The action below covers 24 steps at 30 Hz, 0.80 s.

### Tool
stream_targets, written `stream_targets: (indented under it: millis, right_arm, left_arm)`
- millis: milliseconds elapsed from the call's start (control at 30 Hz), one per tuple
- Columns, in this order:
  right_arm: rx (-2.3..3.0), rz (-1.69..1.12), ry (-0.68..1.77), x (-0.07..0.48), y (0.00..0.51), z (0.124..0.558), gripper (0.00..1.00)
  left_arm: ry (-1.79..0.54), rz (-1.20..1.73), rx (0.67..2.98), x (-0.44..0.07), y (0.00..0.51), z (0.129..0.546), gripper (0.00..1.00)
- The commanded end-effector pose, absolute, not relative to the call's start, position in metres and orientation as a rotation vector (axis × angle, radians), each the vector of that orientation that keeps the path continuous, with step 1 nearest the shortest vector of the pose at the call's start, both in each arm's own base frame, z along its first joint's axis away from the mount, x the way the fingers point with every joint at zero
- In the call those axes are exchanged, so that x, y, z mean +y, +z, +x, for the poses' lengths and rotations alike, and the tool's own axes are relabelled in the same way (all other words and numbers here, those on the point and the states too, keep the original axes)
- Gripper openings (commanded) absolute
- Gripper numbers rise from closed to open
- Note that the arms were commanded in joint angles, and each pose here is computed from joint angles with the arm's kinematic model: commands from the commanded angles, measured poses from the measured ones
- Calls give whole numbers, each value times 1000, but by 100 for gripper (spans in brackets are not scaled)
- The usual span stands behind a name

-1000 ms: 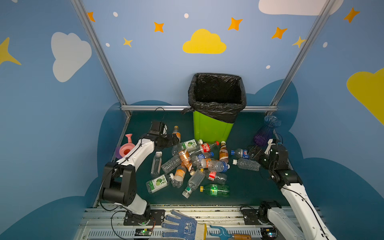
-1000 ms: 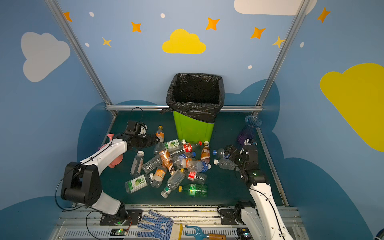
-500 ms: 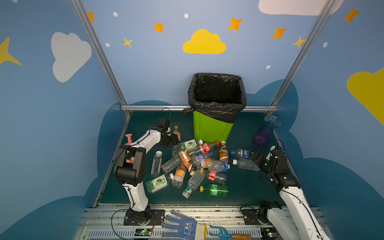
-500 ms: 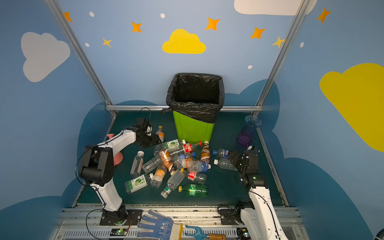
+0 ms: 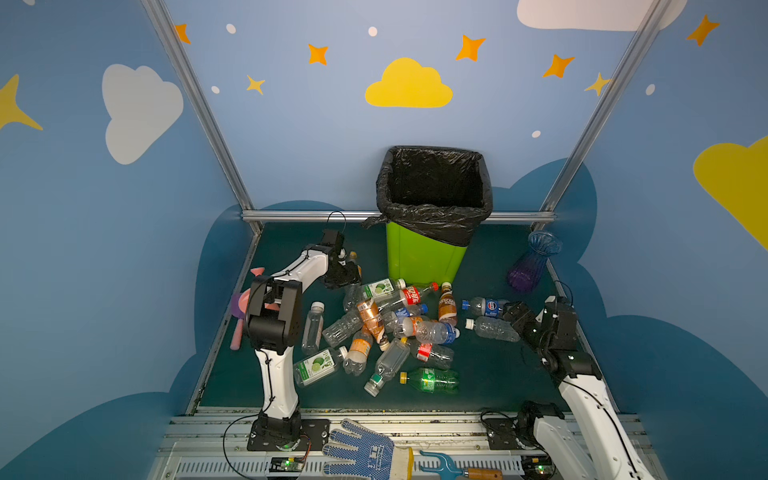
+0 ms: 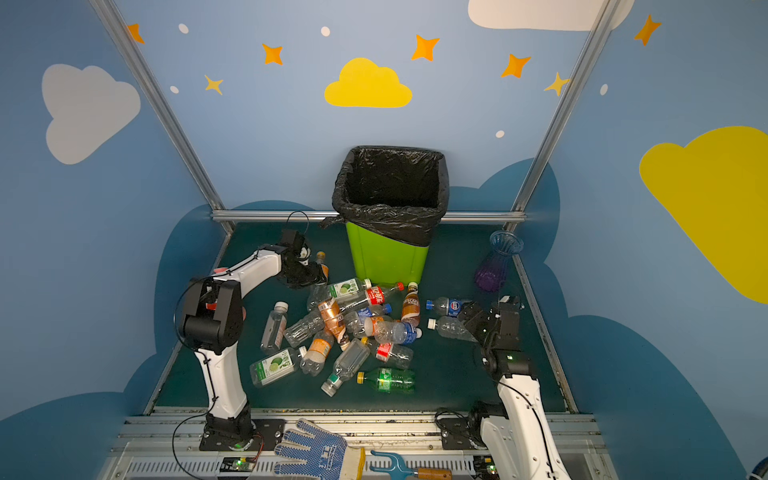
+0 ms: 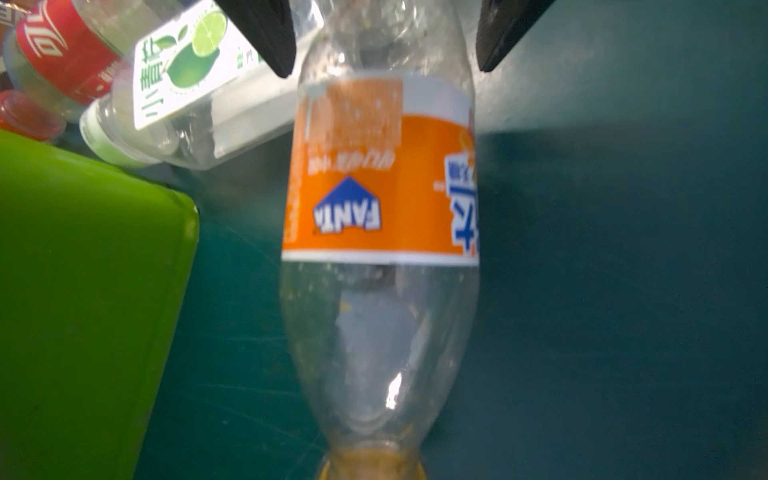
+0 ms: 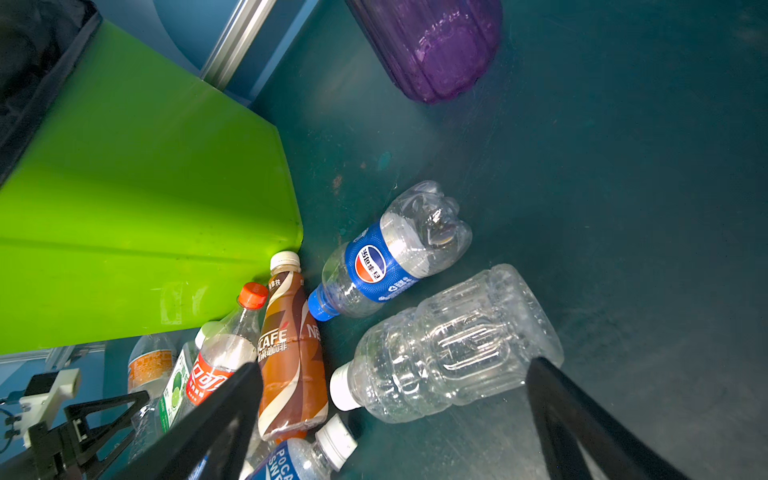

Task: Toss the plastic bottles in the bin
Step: 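Close the left gripper around the Fanta bottle's body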

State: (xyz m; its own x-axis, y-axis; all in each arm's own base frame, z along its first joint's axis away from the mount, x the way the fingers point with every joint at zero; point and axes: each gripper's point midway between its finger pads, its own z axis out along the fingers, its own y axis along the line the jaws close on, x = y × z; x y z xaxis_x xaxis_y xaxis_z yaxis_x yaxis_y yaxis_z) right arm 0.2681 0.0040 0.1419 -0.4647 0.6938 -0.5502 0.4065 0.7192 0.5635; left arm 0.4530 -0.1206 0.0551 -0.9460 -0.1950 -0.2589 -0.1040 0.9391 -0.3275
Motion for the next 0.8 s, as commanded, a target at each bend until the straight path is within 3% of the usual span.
stream_targets:
  millis: [0,233,467,767]
  right_arm:
    - [2114,844,459,3,140,267,98]
    - [2107,846,479,3,140,271,98]
    - [2102,849,489,3,142,274,98]
    - [2083,851,491,0,148,274,98]
  left_arm:
    - [-413,-214,2844,-118,49,452,67]
    - [-422,-224,2835,-119,46,459,57]
    - [-440,-223,2789,-118,64,466,38]
    - [-455,-239,2600,-101,133,477,36]
